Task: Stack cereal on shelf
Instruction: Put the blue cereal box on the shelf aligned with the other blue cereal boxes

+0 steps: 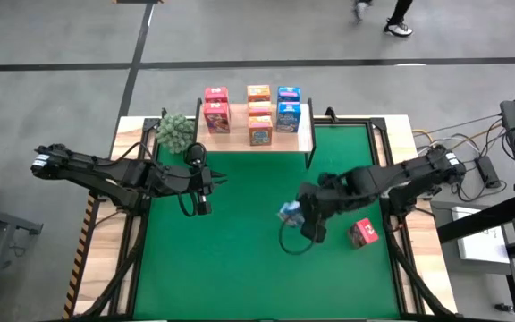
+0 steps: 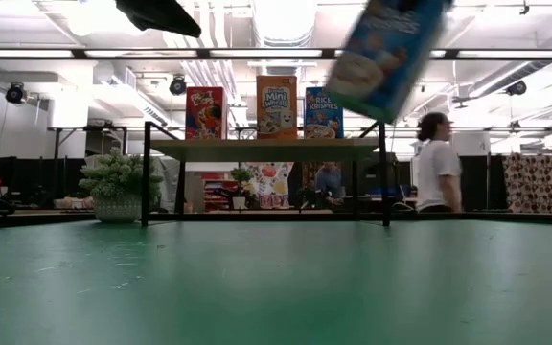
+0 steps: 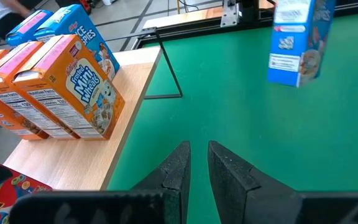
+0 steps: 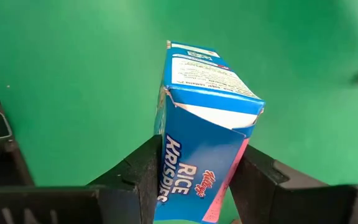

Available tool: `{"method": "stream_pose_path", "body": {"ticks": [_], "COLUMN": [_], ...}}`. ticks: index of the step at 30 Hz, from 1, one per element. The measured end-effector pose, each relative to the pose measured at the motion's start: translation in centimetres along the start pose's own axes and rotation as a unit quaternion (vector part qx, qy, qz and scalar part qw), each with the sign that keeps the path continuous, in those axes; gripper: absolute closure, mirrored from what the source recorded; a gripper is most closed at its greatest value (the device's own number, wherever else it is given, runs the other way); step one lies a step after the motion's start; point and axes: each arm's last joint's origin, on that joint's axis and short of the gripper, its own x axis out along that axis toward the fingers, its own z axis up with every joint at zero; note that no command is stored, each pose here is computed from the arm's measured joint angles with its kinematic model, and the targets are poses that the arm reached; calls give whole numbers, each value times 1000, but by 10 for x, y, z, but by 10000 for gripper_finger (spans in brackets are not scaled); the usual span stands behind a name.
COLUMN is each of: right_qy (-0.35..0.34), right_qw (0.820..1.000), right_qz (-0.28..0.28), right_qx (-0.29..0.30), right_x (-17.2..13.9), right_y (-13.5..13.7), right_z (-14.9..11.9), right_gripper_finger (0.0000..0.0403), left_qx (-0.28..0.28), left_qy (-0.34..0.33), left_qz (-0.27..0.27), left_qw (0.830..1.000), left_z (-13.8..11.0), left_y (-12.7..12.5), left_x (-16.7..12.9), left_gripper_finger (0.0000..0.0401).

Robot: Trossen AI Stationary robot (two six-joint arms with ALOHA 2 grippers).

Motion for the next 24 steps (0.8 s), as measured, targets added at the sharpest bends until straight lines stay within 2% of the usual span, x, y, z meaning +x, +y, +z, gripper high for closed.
{"method": "stream_pose_path", "body": {"ticks": [7, 13, 24], "right_qy": [-65, -103, -72], "right_qw": [993, 979, 947], "right_qz": [-2, -32, -131], "right_qx": [-97, -173, -283], "right_x": [-30, -51, -65], "right_y": [-31, -64, -123], "right_z": [38, 61, 79], "right_gripper_finger": [252, 252, 252], "left_qx": [-2, -7, -10], "left_qy": [0, 0, -1], "left_qz": [0, 0, 0], "left_qw": [1000, 1000, 1000], "left_z": [0, 0, 0], "left_y": [0, 0, 0], "left_x": [0, 0, 0], "left_gripper_finger": [362, 362, 362]}}
